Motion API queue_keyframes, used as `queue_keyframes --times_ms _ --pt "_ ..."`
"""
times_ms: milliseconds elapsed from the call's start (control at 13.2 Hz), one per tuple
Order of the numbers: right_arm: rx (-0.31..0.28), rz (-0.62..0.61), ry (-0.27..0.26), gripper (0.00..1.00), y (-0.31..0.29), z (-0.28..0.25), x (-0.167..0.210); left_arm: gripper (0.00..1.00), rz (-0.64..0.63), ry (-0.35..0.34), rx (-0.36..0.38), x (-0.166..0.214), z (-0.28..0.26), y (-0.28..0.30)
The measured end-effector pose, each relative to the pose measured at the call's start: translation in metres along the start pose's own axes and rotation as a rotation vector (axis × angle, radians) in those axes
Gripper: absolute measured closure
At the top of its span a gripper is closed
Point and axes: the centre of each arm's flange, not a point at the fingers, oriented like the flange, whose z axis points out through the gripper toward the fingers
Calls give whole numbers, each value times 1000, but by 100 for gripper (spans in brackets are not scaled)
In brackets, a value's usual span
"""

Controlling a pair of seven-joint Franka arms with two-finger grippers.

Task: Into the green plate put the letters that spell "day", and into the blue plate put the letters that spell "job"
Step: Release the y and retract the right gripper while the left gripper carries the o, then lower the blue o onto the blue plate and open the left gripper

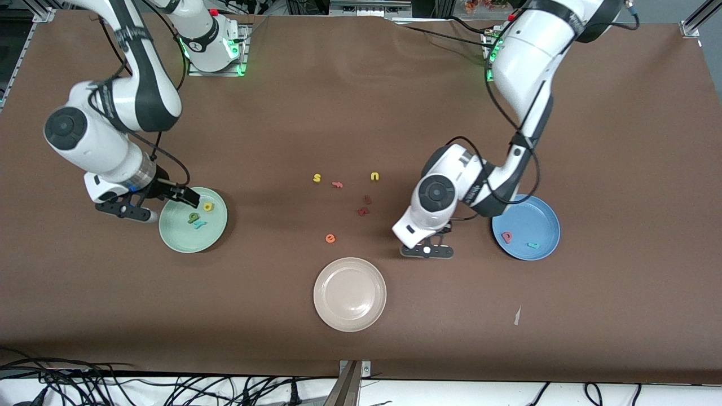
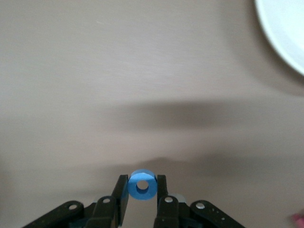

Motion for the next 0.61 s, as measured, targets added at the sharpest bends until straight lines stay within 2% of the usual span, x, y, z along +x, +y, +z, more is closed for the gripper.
queue_keyframes --times_ms 227,378,605 --pt "-16 -55 -23 0 -12 -67 -14 72 83 -21 10 0 -16 -56" --pt "-21 -136 -35 0 -14 -129 -15 72 147 -45 15 -2 -17 -97" --pt "-18 -273 -20 0 1 -197 -7 72 246 -79 9 -4 -12 -162"
